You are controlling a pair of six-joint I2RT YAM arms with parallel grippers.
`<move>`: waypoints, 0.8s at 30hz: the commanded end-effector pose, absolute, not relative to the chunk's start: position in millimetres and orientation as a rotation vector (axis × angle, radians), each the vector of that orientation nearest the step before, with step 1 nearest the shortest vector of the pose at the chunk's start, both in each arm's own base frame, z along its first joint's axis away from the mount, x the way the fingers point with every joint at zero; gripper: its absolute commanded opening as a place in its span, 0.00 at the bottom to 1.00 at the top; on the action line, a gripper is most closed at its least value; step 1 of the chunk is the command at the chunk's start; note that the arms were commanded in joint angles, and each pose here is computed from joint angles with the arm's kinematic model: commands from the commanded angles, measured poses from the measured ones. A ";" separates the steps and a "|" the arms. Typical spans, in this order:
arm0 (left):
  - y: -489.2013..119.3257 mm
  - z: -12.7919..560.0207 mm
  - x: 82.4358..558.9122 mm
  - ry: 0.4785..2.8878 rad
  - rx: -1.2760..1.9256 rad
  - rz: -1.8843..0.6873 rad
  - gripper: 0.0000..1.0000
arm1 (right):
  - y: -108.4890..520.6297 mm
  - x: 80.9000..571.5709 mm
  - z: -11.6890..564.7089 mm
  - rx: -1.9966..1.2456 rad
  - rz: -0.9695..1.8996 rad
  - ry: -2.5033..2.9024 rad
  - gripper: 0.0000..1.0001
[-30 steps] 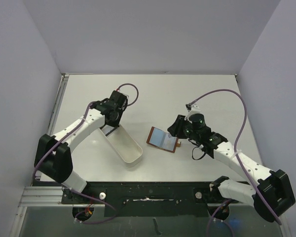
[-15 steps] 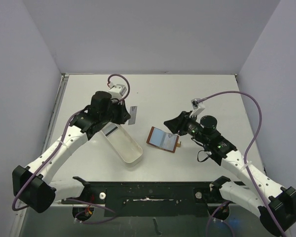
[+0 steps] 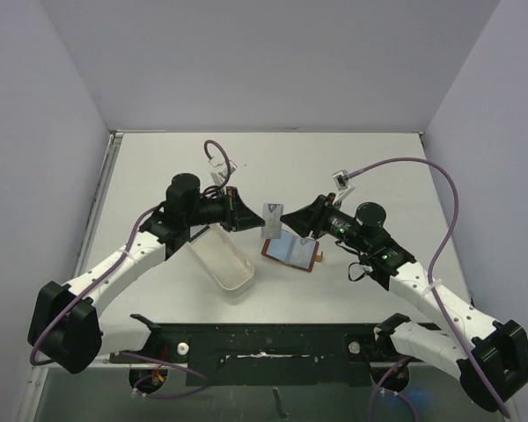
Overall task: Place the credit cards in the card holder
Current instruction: Pick up the credit card from the storage box.
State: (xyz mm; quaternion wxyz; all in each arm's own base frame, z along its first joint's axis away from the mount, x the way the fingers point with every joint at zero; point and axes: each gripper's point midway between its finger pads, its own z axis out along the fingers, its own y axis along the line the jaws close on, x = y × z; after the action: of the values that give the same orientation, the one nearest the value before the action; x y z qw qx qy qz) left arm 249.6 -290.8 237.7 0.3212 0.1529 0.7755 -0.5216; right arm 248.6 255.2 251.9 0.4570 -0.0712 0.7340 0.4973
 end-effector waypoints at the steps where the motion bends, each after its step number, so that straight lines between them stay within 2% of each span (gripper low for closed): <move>1: -307.7 274.6 234.0 1.868 0.498 -1.612 0.00 | 262.4 249.0 276.8 -0.202 1.295 1.716 0.44; 6: -309.5 272.1 228.0 1.868 0.503 -1.669 0.00 | 260.1 252.8 268.5 -0.164 1.281 1.739 0.49; 11: -308.8 269.2 228.1 1.877 0.483 -1.670 0.00 | 256.0 254.6 260.8 -0.116 1.273 1.760 0.47; 13: -309.3 270.2 227.1 1.872 0.484 -1.683 0.00 | 257.0 252.7 261.2 -0.126 1.288 1.752 0.40; 20: -309.9 262.0 232.5 1.899 0.466 -1.673 0.00 | 256.7 243.7 274.0 -0.165 1.330 1.682 0.02; 24: -304.4 243.4 248.9 1.982 0.410 -1.557 0.25 | 251.7 245.2 267.6 -0.137 1.306 1.690 0.00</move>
State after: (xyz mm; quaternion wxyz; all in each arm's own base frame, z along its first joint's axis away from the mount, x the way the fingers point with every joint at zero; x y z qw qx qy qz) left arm 237.4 -305.7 236.5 0.2598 0.1409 0.7429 -0.6006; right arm 242.8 257.5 257.0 0.4507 -0.0567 0.7130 0.5341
